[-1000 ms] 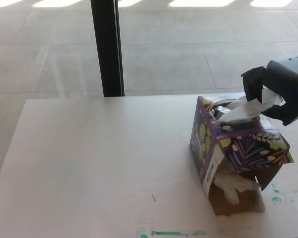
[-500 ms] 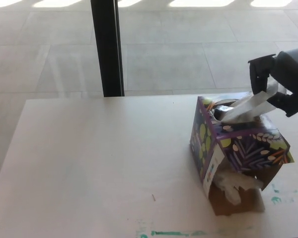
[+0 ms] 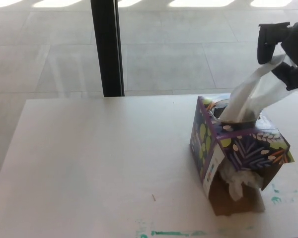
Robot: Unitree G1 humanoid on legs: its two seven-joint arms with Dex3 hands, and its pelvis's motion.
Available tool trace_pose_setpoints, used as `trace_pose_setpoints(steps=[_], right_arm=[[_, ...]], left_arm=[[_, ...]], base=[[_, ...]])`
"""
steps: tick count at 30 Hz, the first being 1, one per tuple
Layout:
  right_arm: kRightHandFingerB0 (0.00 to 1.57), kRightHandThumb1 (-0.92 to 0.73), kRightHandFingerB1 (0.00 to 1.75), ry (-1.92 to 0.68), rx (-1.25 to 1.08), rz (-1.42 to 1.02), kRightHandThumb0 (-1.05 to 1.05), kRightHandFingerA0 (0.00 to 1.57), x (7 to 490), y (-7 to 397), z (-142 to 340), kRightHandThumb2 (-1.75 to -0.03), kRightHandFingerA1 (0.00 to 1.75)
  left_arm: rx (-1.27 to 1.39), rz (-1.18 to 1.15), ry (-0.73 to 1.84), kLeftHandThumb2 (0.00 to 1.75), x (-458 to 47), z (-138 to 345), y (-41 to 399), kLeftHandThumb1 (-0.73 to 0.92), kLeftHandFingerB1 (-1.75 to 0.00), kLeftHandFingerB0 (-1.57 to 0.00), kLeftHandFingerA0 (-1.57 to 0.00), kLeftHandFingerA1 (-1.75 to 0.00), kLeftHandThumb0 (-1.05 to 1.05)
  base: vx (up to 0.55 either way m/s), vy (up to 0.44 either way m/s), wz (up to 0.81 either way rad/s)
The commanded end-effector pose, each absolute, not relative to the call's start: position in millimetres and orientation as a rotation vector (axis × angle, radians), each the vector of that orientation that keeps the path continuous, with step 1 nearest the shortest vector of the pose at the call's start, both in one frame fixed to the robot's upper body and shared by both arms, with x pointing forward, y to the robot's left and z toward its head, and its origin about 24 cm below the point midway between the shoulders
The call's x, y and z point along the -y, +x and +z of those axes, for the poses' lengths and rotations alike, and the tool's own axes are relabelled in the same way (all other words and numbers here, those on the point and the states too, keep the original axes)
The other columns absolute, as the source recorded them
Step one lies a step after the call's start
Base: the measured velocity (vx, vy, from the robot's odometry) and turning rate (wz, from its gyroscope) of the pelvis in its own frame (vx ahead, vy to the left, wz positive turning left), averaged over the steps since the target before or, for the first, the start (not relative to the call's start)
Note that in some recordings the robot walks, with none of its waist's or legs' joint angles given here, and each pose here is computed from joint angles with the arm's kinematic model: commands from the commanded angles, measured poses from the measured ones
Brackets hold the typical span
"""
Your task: The robot uses its right hand to pull out a tissue from the tissue box kept in the middle of the desk and put it on the right side
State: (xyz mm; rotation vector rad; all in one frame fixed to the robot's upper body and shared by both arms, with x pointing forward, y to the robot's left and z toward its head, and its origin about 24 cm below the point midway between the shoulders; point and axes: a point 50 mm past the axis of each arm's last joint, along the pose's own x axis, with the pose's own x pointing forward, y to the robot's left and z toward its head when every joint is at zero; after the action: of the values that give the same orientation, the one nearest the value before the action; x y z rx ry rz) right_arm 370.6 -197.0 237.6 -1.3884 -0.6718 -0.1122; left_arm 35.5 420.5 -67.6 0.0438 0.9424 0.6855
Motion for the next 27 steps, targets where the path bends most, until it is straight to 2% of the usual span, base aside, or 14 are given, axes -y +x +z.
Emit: trace_pose_setpoints(steps=[1, 6, 8, 11, 14, 16, 17, 18, 19, 20, 21, 22, 23, 27], right_arm=[[0.85, -0.47, 1.54, -1.02, 1.028, -0.779, -0.22, 0.98, 227, 353, 320, -1.29, 1.75], [0.85, -0.44, 1.55, -1.005, 1.059, -0.865, -0.21, 0.99, 235, 351, 335, -1.39, 1.75], [0.87, -0.38, 1.57, -1.004, 1.09, -0.901, -0.19, 0.97, 240, 349, 345, -1.37, 1.74], [0.85, -0.43, 1.55, -1.008, 1.094, -0.92, -0.23, 0.99, 244, 349, 350, -1.38, 1.75], [0.83, -0.41, 1.61, -1.019, 1.083, -0.945, -0.26, 0.99, 252, 346, 363, -1.35, 1.75], [0.85, -0.4, 1.59, -1.03, 1.075, -0.967, -0.23, 1.01, 258, 342, 373, -1.34, 1.75], [0.86, -0.41, 1.58, -1.031, 1.074, -0.97, -0.22, 1.02, 259, 341, 375, -1.34, 1.75], [0.86, -0.41, 1.58, -1.029, 1.075, -0.968, -0.22, 1.02, 260, 341, 377, -1.34, 1.75], [0.86, -0.42, 1.58, -1.026, 1.086, -0.975, -0.21, 1.03, 262, 339, 381, -1.32, 1.75], [1.11, -0.4, 1.32, -1.005, 1.136, -1.052, -0.25, 1.35, 265, 333, 392, -1.18, 1.47], [1.1, -0.45, 1.33, -0.993, 1.117, -1.049, -0.28, 1.31, 268, 333, 394, -1.19, 1.45], [0.86, -0.44, 1.6, -1.01, 1.114, -1.053, -0.21, 1.05, 270, 332, 397, -1.27, 1.75], [1.08, -0.45, 1.33, -1.012, 1.117, -1.06, -0.31, 1.31, 272, 331, 399, -1.18, 1.46], [1.03, -0.46, 1.3, -1.031, 1.126, -1.1, -0.32, 1.31, 281, 325, 408, -1.15, 1.45]], left_arm=[[-0.881, 0.748, 0.081, 0.92, -428, -60, 26, 0.9, -1.5, -0.46, -0.84, -1.36, -1.05], [-0.879, 0.743, 0.083, 0.91, -429, -58, 25, 0.89, -1.47, -0.42, -0.82, -1.35, -1.05], [-0.88, 0.749, 0.082, 0.9, -429, -59, 25, 0.9, -1.46, -0.45, -0.84, -1.35, -1.05], [-0.881, 0.755, 0.084, 0.92, -431, -57, 24, 0.89, -1.49, -0.46, -0.89, -1.34, -1.05], [-0.879, 0.76, 0.079, 0.92, -432, -56, 23, 0.89, -1.5, -0.48, -0.88, -1.35, -1.05], [-0.878, 0.759, 0.078, 0.92, -432, -56, 22, 0.89, -1.5, -0.49, -0.88, -1.35, -1.05], [-0.88, 0.76, 0.078, 1.31, -432, -56, 21, 0.71, -1.36, -0.56, -0.88, -1.37, -1.05], [-0.882, 0.763, 0.079, 1.31, -433, -56, 20, 0.71, -1.36, -0.56, -0.88, -1.37, -1.05], [-0.886, 0.762, 0.08, 0.91, -433, -56, 20, 0.9, -1.48, -0.47, -0.86, -1.35, -1.05], [-0.889, 0.76, 0.086, 0.92, -433, -55, 20, 0.89, -1.48, -0.47, -0.88, -1.34, -1.05], [-0.891, 0.762, 0.093, 0.92, -433, -55, 19, 0.89, -1.49, -0.47, -0.89, -1.34, -1.05], [-0.89, 0.761, 0.099, 0.92, -433, -55, 19, 0.9, -1.47, -0.47, -0.88, -1.32, -1.05], [-0.89, 0.763, 0.1, 0.91, -434, -55, 18, 0.9, -1.46, -0.48, -0.89, -1.32, -1.05], [-0.896, 0.766, 0.11, 0.91, -434, -54, 16, 0.9, -1.46, -0.5, -0.91, -1.31, -1.05]], base=[[0.0, 0.0, 0.0], [0.0, 0.0, 0.0], [0.0, 0.0, 0.0], [0.0, 0.0, 0.0], [0.0, 0.0, 0.0], [0.0, 0.0, 0.0], [0.0, 0.0, 0.0], [0.0, 0.0, 0.0], [0.0, 0.0, 0.0], [0.0, 0.0, 0.0], [0.0, 0.0, 0.0], [0.0, 0.0, 0.0], [0.0, 0.0, 0.0], [0.0, 0.0, 0.0]])
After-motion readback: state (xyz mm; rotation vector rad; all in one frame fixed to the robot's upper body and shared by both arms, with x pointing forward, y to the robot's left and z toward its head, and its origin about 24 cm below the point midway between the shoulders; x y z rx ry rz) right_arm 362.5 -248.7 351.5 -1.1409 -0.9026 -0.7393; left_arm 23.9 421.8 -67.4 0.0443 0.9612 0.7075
